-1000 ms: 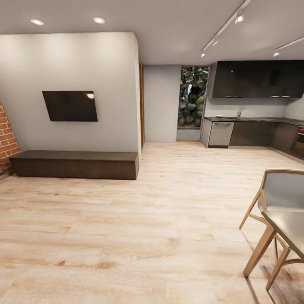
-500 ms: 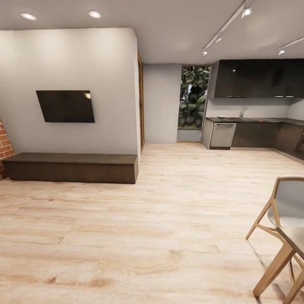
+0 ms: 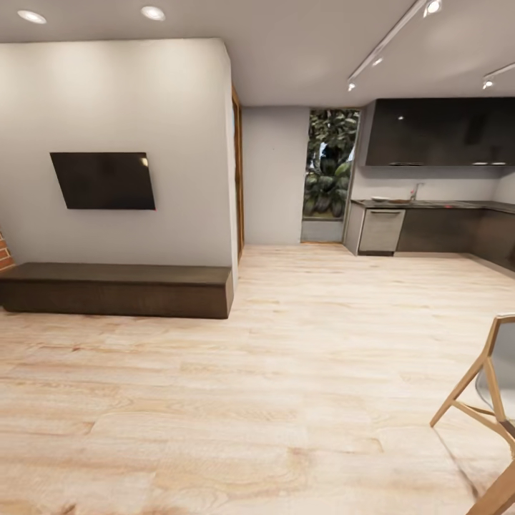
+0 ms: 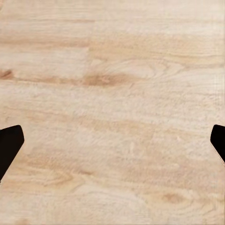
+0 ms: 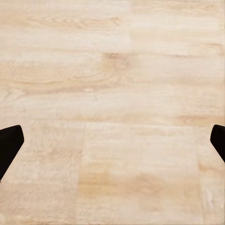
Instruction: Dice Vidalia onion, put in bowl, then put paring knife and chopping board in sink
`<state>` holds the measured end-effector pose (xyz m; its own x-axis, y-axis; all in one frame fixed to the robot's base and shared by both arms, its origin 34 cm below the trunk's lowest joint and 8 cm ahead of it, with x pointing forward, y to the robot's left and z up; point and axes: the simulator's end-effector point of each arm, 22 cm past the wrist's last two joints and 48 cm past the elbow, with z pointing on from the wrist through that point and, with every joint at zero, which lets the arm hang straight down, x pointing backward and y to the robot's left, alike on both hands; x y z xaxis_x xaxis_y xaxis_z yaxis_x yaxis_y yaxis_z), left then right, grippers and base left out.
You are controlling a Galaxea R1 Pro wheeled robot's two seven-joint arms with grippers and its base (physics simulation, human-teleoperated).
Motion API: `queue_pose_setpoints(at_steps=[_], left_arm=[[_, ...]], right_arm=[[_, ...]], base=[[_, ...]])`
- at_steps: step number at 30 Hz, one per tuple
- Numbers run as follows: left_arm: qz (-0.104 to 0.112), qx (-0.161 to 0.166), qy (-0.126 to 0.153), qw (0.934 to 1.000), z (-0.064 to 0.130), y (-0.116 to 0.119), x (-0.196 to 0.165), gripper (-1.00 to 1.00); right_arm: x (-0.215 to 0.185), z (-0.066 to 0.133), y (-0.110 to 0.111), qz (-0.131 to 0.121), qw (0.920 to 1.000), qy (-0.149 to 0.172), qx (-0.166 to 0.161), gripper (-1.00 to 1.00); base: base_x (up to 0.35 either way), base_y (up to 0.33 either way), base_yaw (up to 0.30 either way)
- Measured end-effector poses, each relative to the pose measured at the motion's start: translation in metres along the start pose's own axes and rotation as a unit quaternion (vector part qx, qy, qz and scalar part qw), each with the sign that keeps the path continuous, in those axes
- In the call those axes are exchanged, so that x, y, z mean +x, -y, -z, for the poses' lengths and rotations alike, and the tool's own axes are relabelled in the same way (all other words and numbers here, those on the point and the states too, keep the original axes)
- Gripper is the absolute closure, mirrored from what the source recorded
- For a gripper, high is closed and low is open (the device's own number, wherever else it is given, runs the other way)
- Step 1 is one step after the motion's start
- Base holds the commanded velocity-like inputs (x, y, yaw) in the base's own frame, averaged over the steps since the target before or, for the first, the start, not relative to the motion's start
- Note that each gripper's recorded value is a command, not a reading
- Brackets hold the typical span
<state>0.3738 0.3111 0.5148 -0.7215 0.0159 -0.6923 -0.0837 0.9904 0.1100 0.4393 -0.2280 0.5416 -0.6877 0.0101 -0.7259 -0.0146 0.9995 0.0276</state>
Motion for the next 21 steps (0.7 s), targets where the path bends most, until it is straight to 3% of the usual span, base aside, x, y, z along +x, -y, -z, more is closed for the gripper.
queue_pose_setpoints(at_steps=[10, 21], left_arm=[[0.0, 0.0, 0.0, 1.0, 0.0, 0.0, 0.0, -1.0], [0.0, 0.0, 0.0, 1.0, -0.0001, 0.0001, -0.0002, -1.0]], right_arm=[[0.0003, 0.0002, 0.0, 0.0, 1.0, 0.0, 0.0, -1.0], [0.0004, 0.0003, 0.0001, 0.0, 1.0, 0.0, 0.0, -1.0]], base=[[0.333, 0.0, -0.016], [0.333, 0.0, -0.169]])
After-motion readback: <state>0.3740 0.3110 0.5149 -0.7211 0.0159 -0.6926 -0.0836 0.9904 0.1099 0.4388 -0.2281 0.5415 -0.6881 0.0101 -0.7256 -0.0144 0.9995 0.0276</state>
